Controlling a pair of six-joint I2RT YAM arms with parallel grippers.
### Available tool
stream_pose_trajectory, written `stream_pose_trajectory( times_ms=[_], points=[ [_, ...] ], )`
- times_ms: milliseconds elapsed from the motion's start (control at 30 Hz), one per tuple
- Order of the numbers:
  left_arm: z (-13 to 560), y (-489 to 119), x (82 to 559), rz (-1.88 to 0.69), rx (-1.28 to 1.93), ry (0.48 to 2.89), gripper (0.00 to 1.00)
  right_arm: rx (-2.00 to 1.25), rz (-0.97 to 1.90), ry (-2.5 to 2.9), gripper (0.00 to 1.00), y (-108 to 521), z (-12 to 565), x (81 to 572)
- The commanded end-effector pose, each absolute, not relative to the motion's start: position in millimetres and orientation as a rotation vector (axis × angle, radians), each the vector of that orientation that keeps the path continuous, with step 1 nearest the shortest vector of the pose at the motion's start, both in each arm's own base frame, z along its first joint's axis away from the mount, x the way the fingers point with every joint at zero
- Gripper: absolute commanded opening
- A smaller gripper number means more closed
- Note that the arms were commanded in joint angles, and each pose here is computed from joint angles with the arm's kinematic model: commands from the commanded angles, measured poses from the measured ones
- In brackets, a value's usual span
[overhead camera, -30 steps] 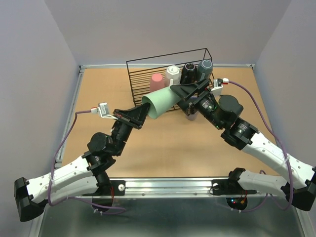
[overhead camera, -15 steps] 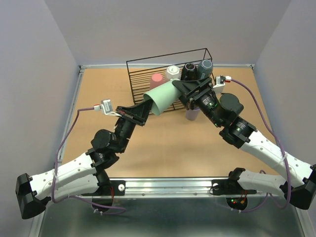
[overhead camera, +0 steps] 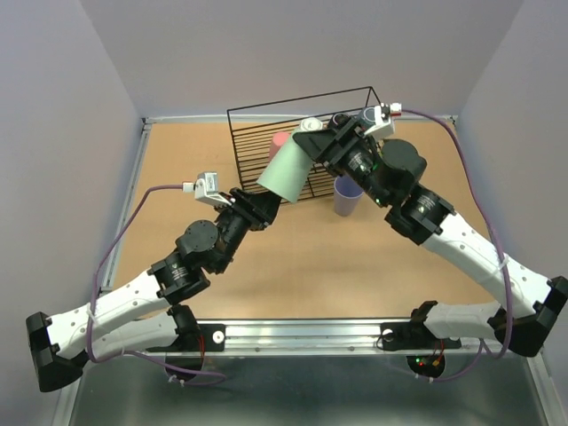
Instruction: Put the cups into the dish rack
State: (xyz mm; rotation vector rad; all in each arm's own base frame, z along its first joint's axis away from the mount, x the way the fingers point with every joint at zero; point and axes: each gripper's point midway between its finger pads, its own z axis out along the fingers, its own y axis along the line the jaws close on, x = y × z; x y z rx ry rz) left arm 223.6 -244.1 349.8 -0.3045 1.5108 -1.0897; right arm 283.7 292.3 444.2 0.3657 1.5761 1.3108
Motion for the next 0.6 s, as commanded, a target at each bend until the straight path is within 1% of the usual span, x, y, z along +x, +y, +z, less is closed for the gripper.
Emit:
stream_pose_trajectory(
  times_ms=[0, 67, 167, 200, 267, 333, 533, 567],
  points=[
    [332, -222, 218, -1.024, -0.347, 1.577, 0.52, 0.254, 1.174, 1.463, 0.0, 280, 501, 301],
    [325, -210, 214, -1.008, -0.372, 1.591, 0.52, 0.233, 1.098, 1.462, 0.0, 277, 504, 322],
    [319, -195, 207, -1.003, -0.404, 1.594, 0.52, 0.205, 1.06, 1.469, 0.0, 273, 504, 345],
    [313, -192, 206, -1.003, -0.413, 1.603, 0.52, 0.219, 1.042, 1.441, 0.0, 260, 516, 358],
    [307, -182, 201, -0.999, -0.428, 1.608, 0.52, 0.178, 0.997, 1.473, 0.0, 264, 506, 382],
    [300, -174, 197, -0.996, -0.439, 1.613, 0.52, 0.099, 0.887, 1.474, 0.0, 266, 510, 406],
    [294, -165, 192, -0.996, -0.433, 1.609, 0.52, -0.1, 0.622, 1.441, 0.0, 277, 518, 452],
    [295, -164, 191, -0.992, -0.426, 1.607, 0.52, -0.116, 0.605, 1.407, 0.0, 276, 533, 453]
  ],
)
